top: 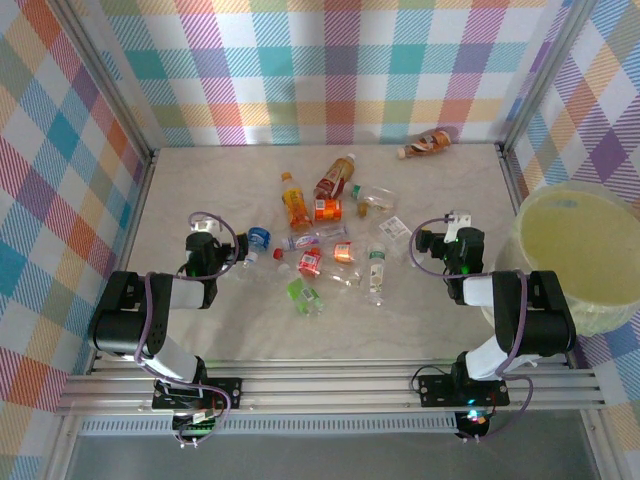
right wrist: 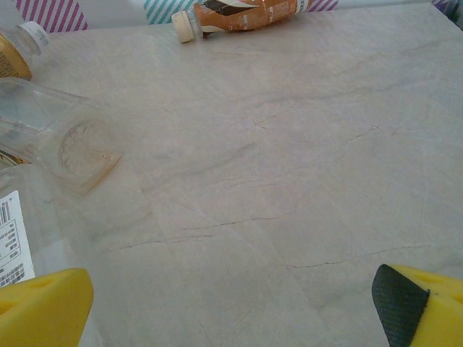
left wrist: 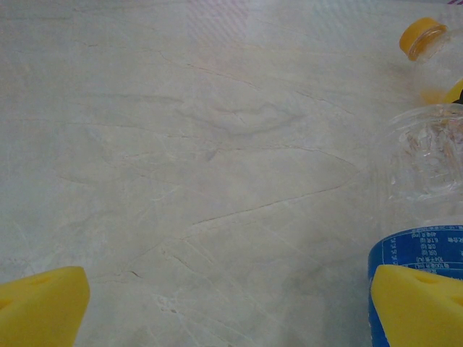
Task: Put the plastic bottles in the bin
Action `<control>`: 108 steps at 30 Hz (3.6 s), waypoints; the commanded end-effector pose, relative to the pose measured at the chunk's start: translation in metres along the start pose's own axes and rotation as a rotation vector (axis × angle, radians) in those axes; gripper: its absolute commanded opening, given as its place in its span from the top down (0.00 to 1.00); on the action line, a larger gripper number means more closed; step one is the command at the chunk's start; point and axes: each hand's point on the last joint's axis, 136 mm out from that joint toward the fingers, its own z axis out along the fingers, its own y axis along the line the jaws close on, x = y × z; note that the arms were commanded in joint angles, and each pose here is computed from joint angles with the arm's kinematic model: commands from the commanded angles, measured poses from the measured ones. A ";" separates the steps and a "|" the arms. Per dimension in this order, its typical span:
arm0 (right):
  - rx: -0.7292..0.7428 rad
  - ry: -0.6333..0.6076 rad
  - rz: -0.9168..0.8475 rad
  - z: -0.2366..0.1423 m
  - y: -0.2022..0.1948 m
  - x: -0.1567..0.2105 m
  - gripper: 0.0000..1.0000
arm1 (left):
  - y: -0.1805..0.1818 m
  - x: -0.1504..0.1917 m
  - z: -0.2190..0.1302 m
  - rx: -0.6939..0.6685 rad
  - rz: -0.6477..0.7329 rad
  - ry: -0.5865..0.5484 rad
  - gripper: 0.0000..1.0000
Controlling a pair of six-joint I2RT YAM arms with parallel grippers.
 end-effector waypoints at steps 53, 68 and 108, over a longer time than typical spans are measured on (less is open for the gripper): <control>-0.314 0.728 -0.499 0.030 0.106 0.047 0.00 | -0.007 -0.018 -0.103 -0.055 -0.763 0.288 0.00; -0.208 0.655 -0.414 0.037 0.102 0.025 0.12 | -0.023 -0.022 -0.095 0.018 -0.748 0.316 0.00; -0.062 -0.124 0.098 -0.145 0.072 -0.210 0.36 | -0.253 -0.104 -0.154 0.809 -0.237 0.285 0.00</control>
